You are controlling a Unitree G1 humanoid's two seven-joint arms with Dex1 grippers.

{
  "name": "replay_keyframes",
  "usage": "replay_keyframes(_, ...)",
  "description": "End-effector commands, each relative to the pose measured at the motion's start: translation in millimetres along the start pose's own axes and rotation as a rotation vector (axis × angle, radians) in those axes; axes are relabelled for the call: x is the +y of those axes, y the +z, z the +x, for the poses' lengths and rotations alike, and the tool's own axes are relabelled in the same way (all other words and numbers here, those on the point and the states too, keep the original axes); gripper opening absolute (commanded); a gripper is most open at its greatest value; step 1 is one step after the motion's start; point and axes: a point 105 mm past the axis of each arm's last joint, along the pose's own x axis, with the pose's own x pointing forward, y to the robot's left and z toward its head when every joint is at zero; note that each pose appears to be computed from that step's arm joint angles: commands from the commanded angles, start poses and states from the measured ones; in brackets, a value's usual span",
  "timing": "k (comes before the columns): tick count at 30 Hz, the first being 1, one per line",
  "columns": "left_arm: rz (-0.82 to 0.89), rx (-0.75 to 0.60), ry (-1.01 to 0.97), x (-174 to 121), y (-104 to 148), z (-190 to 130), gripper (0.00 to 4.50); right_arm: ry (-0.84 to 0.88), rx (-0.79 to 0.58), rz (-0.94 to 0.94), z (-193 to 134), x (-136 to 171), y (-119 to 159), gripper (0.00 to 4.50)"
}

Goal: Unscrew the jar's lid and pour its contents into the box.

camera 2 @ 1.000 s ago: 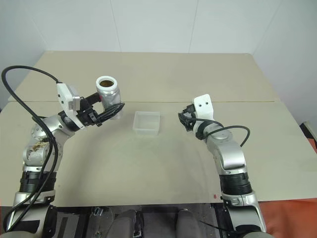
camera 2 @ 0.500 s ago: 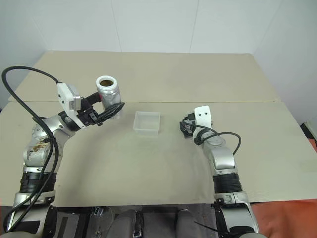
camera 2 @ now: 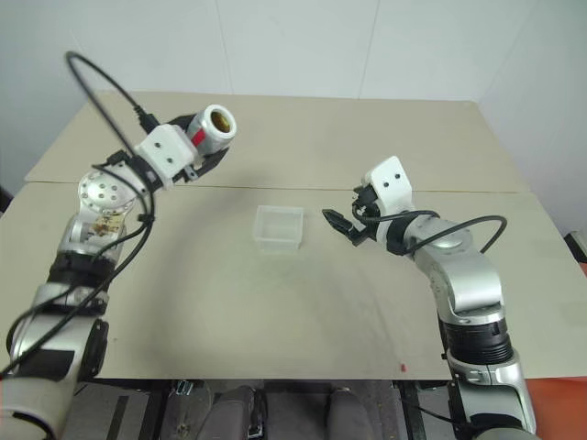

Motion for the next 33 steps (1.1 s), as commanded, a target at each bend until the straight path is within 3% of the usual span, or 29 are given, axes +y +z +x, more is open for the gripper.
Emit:
replay_keyframes(1, 0.436, -0.17, -0.071, 2, 36, 21, 2.75, 0.078, -0.043, -0.043, -7, 11, 18, 4.44)
replay_keyframes(4, 0.762, -0.261, -0.203, -18, 41, 29, 2.75, 0.125, -0.036, -0.053, -12, 16, 21, 4.44)
replay_keyframes(9, 1.045, -0.41, -0.321, -42, 42, 35, 2.75, 0.23, -0.027, -0.029, -24, 20, 30, 4.44)
replay_keyframes(20, 1.335, -0.566, -0.351, -60, 45, 52, 2.75, 0.384, 0.063, -0.018, -46, 17, 39, 4.44)
replay_keyframes(27, 1.286, -0.572, -0.316, -55, 50, 52, 2.75, 0.391, 0.071, -0.023, -47, 18, 38, 4.44)
replay_keyframes(33, 1.032, -0.424, -0.225, -32, 44, 44, 2.75, 0.382, 0.069, -0.01, -46, 17, 36, 4.44)
